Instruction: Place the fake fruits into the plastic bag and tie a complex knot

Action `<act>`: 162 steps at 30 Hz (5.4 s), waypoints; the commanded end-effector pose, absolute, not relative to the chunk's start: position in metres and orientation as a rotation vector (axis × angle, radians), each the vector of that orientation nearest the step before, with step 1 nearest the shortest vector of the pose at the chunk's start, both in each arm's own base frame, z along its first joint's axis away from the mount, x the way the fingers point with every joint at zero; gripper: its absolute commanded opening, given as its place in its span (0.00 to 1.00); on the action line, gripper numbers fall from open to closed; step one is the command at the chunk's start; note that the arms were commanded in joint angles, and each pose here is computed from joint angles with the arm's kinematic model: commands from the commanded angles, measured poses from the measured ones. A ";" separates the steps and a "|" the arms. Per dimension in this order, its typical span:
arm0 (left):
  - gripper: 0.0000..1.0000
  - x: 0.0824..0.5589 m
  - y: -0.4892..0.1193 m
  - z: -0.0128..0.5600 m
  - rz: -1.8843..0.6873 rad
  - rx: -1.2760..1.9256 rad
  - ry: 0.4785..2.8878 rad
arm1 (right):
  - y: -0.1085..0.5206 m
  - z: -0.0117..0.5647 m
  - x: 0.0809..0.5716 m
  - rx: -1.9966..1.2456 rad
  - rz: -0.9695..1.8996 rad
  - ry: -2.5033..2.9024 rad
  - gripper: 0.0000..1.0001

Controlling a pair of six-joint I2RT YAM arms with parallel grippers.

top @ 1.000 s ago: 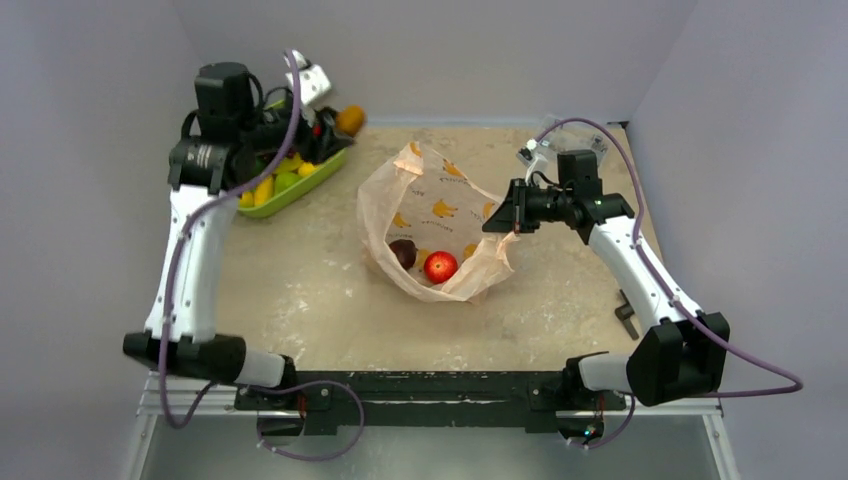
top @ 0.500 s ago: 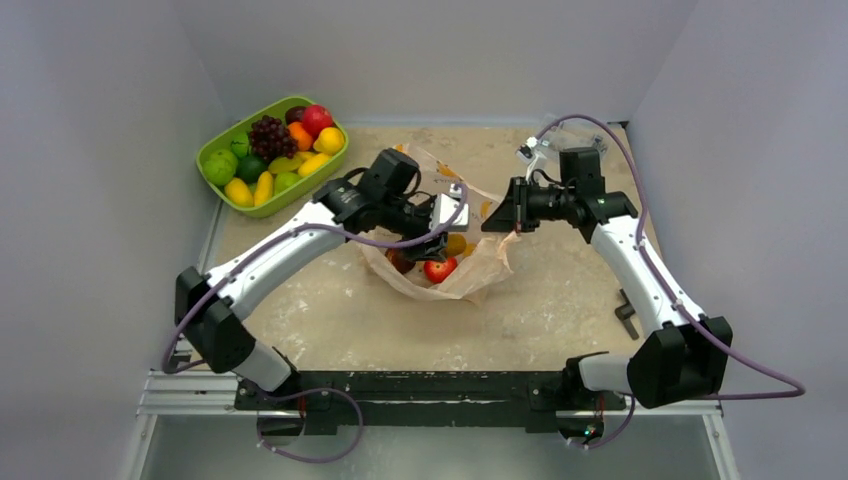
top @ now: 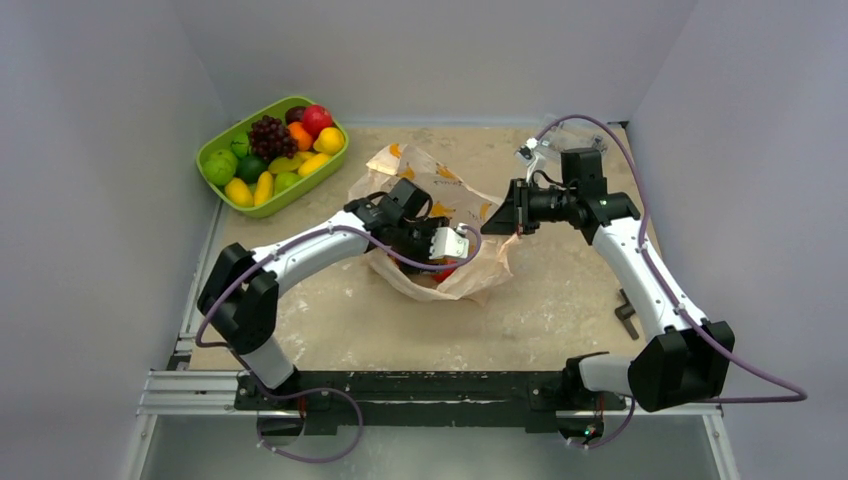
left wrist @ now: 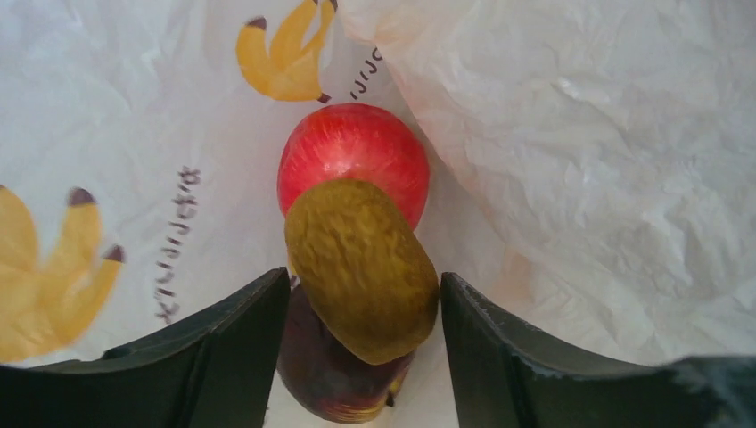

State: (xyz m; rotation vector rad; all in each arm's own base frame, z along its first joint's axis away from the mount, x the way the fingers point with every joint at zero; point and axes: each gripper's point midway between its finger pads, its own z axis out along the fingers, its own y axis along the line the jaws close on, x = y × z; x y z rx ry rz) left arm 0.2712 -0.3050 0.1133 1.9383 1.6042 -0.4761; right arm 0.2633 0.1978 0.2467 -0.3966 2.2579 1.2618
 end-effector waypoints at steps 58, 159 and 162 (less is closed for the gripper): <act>0.00 0.198 -0.385 0.399 -1.264 1.065 1.351 | 0.164 0.387 0.307 -0.744 1.053 1.706 0.94; 0.00 0.177 -0.129 0.026 -0.411 2.243 1.702 | 0.136 0.016 0.360 -0.300 0.724 2.674 0.00; 0.00 0.164 -0.129 0.040 -0.475 2.245 1.704 | 0.145 0.039 0.344 -0.404 0.833 2.640 0.00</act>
